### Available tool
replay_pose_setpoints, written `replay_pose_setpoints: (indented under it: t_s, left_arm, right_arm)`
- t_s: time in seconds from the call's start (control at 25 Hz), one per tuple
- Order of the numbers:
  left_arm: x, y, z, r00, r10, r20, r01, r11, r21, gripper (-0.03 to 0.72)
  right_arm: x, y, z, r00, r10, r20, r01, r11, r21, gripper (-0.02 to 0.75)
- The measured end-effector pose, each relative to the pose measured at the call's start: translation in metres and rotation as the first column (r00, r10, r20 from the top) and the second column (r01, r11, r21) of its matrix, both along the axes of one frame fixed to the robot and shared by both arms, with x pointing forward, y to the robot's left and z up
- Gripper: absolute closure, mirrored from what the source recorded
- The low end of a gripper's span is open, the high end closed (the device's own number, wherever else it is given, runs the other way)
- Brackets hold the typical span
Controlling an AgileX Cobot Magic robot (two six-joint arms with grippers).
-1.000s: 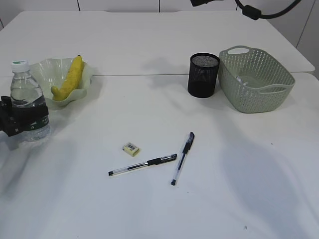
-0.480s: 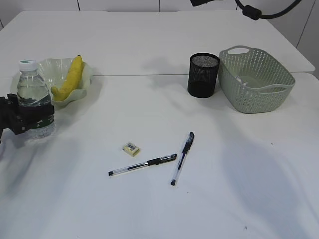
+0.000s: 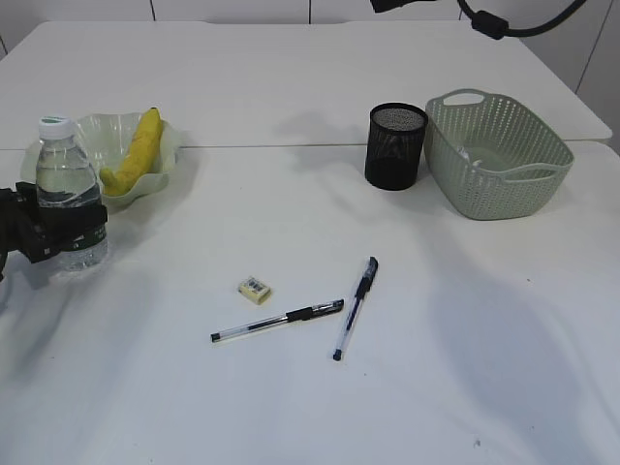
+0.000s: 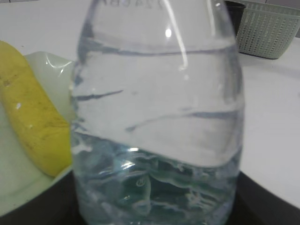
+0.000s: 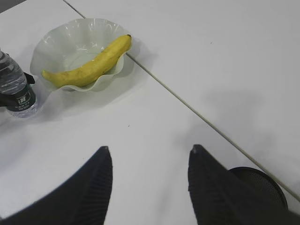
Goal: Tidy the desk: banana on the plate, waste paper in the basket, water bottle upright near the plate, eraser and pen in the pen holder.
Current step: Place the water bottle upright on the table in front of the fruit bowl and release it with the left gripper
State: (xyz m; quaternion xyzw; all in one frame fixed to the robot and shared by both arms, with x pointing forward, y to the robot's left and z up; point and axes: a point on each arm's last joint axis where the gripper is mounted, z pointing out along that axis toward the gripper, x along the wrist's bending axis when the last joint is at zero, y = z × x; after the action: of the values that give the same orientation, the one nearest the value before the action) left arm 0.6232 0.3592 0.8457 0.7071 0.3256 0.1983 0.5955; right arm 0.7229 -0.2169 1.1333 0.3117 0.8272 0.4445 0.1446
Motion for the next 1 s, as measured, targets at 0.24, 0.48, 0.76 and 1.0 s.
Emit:
replay_pose_setpoints:
  t_s: [0.24, 0.48, 0.76, 1.0]
  left_arm:
    - [0.0, 0.0, 0.0, 1.0, 0.0, 0.0, 0.0, 1.0, 0.0, 0.239]
    - [0.0, 0.0001, -0.0002, 1.0, 0.001, -0.001, -0.001, 1.0, 0.002, 0.239]
    - [0.0, 0.0001, -0.0002, 1.0, 0.001, -0.001, -0.001, 1.0, 0.002, 0.24]
    - [0.0004, 0.0004, 0.0012, 1.0, 0.004, 0.0, -0.004, 1.0, 0.008, 0.24]
  right_arm:
    - [0.0, 0.0, 0.0, 1.0, 0.0, 0.0, 0.0, 1.0, 0.0, 0.348]
    - [0.0, 0.0, 0.0, 1.0, 0.0, 0.0, 0.0, 1.0, 0.0, 0.349]
    - [0.0, 0.0, 0.0, 1.0, 0.001, 0.001, -0.001, 1.0, -0.001, 0.349]
    - [0.0, 0.0, 0.0, 1.0, 0.002, 0.002, -0.002, 1.0, -0.002, 0.349]
